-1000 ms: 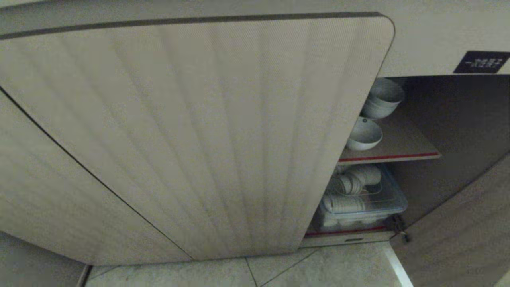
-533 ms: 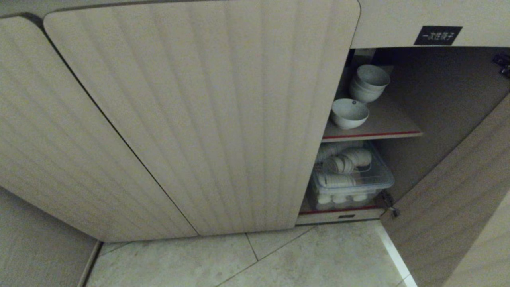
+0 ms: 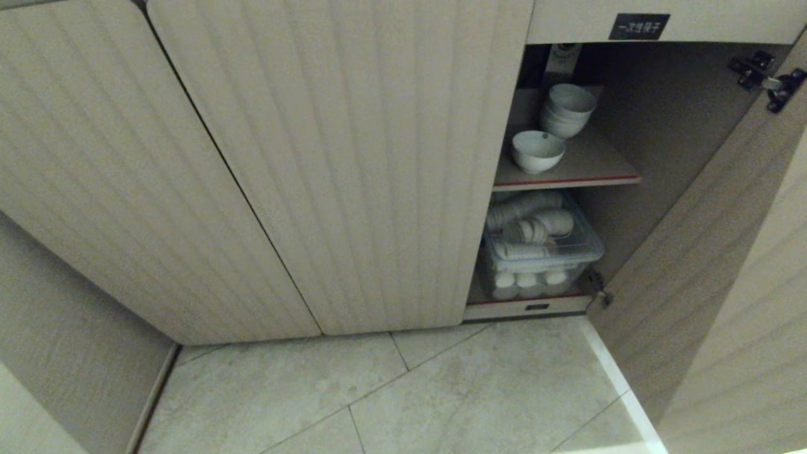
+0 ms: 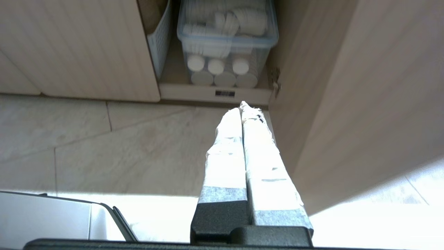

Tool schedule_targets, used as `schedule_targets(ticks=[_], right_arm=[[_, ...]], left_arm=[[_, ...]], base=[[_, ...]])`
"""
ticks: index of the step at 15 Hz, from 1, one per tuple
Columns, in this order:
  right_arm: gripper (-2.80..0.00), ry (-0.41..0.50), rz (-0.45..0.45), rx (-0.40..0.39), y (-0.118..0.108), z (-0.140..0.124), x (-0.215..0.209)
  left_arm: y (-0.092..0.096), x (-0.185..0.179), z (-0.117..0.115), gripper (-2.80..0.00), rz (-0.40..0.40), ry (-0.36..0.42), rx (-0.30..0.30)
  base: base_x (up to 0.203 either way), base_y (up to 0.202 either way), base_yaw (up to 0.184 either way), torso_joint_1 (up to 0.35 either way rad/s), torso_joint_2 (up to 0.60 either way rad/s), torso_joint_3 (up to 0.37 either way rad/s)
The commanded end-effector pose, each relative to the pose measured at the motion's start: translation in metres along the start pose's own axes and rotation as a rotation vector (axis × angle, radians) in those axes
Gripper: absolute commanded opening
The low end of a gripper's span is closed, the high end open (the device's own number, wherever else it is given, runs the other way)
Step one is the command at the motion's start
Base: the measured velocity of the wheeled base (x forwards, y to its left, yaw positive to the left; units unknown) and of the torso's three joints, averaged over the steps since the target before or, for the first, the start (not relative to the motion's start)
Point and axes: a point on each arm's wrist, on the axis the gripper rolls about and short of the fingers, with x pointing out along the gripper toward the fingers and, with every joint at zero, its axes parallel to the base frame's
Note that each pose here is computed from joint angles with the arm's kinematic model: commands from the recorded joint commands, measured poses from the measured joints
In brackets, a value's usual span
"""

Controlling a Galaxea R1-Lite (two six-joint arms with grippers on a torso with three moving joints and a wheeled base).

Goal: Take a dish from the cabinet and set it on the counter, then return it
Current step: Close the cabinet door

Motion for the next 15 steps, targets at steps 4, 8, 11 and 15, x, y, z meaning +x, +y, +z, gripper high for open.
schedule_targets(ticks=[4,8,11,15], right_arm=[[-2.80,0.001,0.001,-0.001,0.0000,0.0000,0.0001],[-2.80,0.001,0.001,-0.001,0.0000,0.0000,0.0001],[-2.80,0.001,0.001,-0.001,0.0000,0.0000,0.0001],[-2.80,0.001,0.001,-0.001,0.0000,0.0000,0.0001]], left_arm=[[0.0000,0.0000,0.0000,-2.80,-0.001,0.000,-0.001],[0.0000,0.0000,0.0000,-2.80,0.000,0.000,-0.001],[0.0000,0.0000,0.0000,-2.80,0.000,0.000,-0.001],[0.0000,0.0000,0.0000,-2.80,-0.001,0.000,-0.001]], base=[[-0.189,0.000,0.003,0.003,0.00,0.002],[-0.190,0.000,0.001,0.000,0.00,0.004],[-0.048,0.000,0.001,0.001,0.00,0.002],[0.000,0.000,0.000,0.000,0.00,0.000]])
